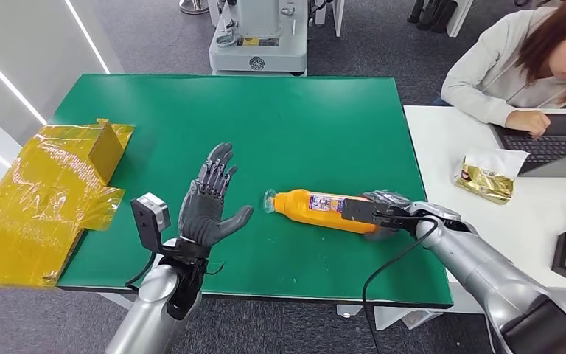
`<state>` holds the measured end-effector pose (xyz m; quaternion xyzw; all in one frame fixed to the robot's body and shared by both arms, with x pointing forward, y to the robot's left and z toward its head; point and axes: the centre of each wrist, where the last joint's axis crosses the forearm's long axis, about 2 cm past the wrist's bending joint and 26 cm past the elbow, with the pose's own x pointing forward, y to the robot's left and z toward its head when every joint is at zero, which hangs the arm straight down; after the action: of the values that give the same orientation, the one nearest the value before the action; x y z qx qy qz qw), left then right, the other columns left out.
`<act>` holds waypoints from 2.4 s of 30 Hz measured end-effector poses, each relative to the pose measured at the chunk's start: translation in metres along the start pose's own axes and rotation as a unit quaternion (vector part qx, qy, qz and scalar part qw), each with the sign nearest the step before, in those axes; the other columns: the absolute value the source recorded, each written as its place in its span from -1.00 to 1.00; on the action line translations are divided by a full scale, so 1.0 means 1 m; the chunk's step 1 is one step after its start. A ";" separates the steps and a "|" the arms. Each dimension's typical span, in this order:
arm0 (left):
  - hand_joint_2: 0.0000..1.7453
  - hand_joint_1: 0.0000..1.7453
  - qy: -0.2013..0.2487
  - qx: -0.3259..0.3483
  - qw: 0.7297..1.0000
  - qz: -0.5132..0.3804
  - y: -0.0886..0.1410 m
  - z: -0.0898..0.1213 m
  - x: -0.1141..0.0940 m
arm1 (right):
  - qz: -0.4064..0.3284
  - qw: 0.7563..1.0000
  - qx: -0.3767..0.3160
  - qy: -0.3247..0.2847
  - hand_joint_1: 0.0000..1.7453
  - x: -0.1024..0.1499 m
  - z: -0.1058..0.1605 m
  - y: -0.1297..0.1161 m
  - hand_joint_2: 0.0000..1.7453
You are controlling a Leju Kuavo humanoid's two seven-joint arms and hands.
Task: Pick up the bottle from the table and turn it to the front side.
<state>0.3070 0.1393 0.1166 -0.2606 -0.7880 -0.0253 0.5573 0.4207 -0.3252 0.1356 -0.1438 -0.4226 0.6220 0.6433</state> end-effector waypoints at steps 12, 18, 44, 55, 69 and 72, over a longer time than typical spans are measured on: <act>1.00 -1.00 0.004 0.005 1.000 -0.009 0.000 0.003 -0.002 | -0.048 0.997 -0.032 -0.041 1.00 -0.009 0.001 0.024 1.00; 1.00 -1.00 0.001 0.016 0.999 -0.031 0.001 0.010 -0.002 | -0.144 0.983 -0.055 -0.105 1.00 -0.011 0.003 0.050 1.00; 1.00 -1.00 0.026 0.015 0.995 -0.095 0.012 0.024 -0.003 | -0.309 0.872 -0.187 -0.331 1.00 0.099 0.040 0.165 1.00; 1.00 -1.00 0.098 -0.058 0.993 0.002 0.027 0.026 -0.015 | -0.310 0.858 -0.225 -0.341 1.00 0.099 0.038 0.151 1.00; 1.00 -1.00 0.105 -0.097 0.984 0.104 0.038 0.002 -0.003 | -0.323 0.852 -0.247 -0.329 1.00 0.088 0.036 0.142 1.00; 1.00 -1.00 0.081 -0.070 0.992 0.060 0.039 -0.014 0.006 | -0.334 0.844 -0.256 -0.332 1.00 0.089 0.038 0.142 1.00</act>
<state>0.3349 0.1706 0.1179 -0.3429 -0.7197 -0.0674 0.5999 0.2852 -0.2305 0.0901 0.0612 -0.7776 0.2500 0.5737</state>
